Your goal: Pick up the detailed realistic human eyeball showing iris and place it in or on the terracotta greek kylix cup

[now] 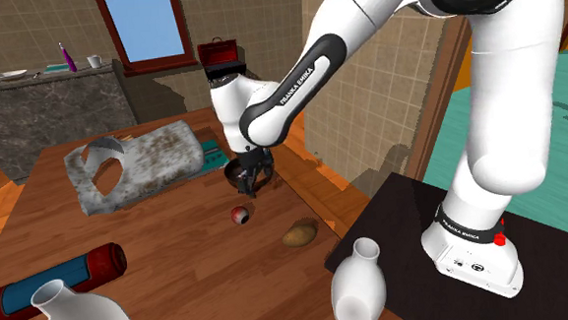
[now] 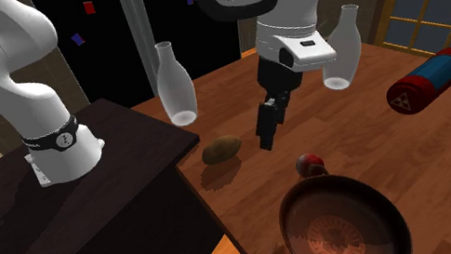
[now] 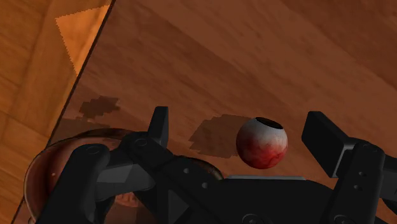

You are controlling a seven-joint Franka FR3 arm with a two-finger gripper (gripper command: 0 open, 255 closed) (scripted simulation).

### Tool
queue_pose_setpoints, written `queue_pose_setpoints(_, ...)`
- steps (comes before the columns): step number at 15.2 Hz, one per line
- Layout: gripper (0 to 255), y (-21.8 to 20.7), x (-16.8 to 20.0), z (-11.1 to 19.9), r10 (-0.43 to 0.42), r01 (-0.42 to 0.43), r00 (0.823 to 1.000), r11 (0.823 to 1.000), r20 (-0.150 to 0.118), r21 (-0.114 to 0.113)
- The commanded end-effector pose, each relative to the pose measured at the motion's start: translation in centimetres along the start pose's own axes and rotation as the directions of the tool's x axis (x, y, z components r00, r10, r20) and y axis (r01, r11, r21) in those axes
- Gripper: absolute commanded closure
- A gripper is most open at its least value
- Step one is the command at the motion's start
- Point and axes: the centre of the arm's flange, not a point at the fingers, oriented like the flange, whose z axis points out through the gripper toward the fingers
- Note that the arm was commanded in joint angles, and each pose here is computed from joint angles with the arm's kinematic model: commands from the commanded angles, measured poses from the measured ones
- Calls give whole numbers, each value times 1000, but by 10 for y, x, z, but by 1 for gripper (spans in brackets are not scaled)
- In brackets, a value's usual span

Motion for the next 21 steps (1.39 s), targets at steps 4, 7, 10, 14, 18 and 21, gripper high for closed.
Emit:
queue_pose_setpoints(4,0,-34,46,39,-8,8,1000,1000,-13,2)
queue_pose_setpoints(7,0,-55,71,60,-14,14,1000,1000,-20,3)
queue_pose_setpoints(10,0,-60,77,76,-15,15,1000,1000,-21,3)
queue_pose_setpoints(14,0,-60,77,97,-15,15,1000,1000,-21,3)
queue_pose_setpoints(18,0,-60,77,105,-15,15,1000,1000,-21,3)
queue_pose_setpoints(21,0,-60,77,105,-15,15,1000,1000,-21,3)
